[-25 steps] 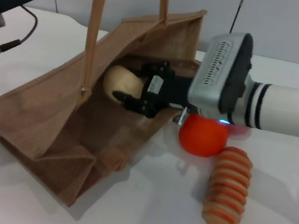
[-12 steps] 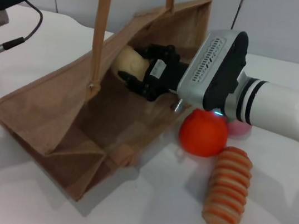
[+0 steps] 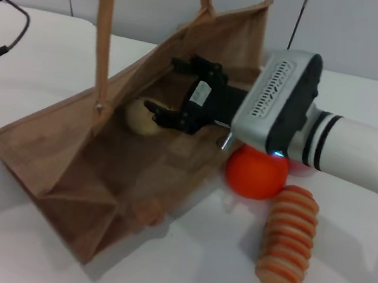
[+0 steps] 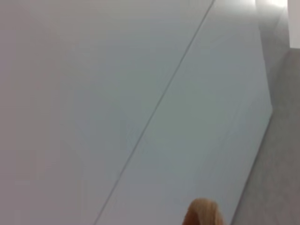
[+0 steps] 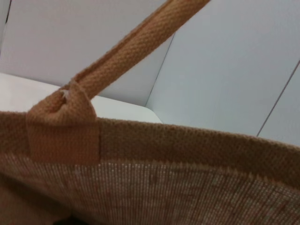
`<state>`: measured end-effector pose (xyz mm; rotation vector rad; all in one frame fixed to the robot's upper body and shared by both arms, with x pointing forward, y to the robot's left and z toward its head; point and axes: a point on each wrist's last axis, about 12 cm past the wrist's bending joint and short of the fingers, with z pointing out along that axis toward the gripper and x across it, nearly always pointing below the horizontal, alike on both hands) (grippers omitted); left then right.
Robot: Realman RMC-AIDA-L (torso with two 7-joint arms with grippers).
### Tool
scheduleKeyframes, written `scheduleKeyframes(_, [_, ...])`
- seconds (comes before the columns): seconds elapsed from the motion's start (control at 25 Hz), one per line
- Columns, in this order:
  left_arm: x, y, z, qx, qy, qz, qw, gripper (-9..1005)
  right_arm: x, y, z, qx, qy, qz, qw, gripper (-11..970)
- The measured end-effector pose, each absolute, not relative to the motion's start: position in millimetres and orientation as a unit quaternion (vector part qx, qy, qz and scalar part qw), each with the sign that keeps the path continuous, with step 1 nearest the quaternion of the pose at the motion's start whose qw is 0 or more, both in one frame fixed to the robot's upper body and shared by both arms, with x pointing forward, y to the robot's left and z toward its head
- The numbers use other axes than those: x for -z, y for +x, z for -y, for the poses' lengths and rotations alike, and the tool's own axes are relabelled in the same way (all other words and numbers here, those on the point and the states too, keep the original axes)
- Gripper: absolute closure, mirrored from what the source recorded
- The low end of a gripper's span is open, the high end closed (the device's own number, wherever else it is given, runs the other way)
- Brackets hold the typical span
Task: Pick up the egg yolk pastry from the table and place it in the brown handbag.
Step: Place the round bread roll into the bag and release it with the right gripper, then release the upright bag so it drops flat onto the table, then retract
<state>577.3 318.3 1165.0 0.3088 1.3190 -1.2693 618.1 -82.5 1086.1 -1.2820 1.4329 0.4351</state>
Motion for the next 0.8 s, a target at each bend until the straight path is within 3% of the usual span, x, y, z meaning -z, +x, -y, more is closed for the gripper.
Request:
scheduleKeyframes(0.28, [-1161.0, 570.5, -338.9, 0.525, 0.104, -0.574, 0.620, 877, -1080.2, 606.3, 97.2, -0.219, -0.516, -0.602, 0.569, 57])
scheduleKeyframes(0.8, [-1131.3, 582.8, -346.9, 0.434, 0.060, -0.645, 0.626, 869, -1075.2, 579.1, 201.5, -0.239, -0.359, -0.578, 0.693, 65])
